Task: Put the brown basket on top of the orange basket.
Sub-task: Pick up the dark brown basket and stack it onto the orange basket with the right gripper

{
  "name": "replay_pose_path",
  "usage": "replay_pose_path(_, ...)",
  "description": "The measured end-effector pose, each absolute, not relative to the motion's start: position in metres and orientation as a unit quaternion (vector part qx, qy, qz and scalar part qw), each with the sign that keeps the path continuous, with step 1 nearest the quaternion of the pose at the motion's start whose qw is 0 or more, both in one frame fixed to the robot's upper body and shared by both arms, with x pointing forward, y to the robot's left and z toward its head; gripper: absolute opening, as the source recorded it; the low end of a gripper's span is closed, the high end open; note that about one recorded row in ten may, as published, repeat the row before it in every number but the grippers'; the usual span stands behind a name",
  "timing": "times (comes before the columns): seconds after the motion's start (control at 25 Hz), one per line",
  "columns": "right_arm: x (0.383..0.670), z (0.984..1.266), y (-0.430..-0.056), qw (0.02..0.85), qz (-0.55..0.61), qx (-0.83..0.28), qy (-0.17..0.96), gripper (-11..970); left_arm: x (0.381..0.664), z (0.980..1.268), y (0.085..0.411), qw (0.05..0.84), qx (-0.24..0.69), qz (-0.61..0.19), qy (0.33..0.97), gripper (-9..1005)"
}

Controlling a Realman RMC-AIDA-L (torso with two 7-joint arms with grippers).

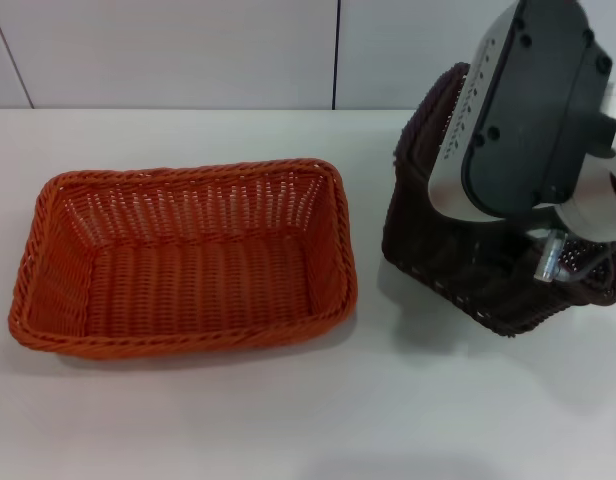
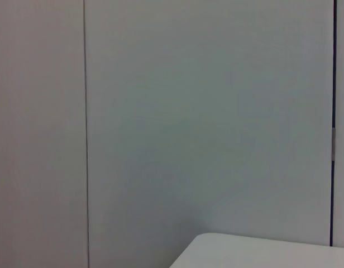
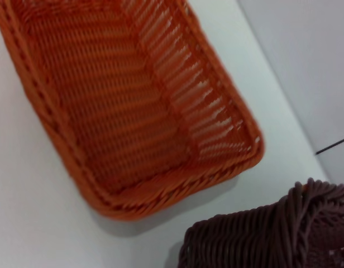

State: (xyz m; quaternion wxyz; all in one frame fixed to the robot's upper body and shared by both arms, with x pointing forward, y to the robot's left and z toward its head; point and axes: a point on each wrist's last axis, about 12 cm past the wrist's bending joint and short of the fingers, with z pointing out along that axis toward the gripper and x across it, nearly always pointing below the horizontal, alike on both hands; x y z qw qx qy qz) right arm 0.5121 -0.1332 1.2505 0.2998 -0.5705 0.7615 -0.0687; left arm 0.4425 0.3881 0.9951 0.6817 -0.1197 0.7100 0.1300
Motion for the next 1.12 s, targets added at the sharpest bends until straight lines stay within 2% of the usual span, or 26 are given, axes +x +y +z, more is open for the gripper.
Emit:
replay_pose_path(0.36,0.517,1.272,-0.122,0.335,-0.128,-0.566,0.742,212,0.443,0.995,0.391,0.681,-0.124,0.132,0.71,791)
replay_pose_path(0.64,0.536,1.279,-0.108,0.396,-0.151,-0.58,0.696,214,0.444,0.995,0.39,0.681,-0.124,0.132,0.71,791)
replay_pose_path(0.84,0.538,1.273,-0.088,0.418,-0.165,-0.633,0.631,215,0.448,0.997,0.389,0.683,-0.123,0.129,0.708,791)
replay_pose_path(1.12,0.524,1.248,-0.067,0.383,-0.199,-0.765,0.477,216,0.45,0.995,0.388,0.677,-0.124,0.126,0.714,791)
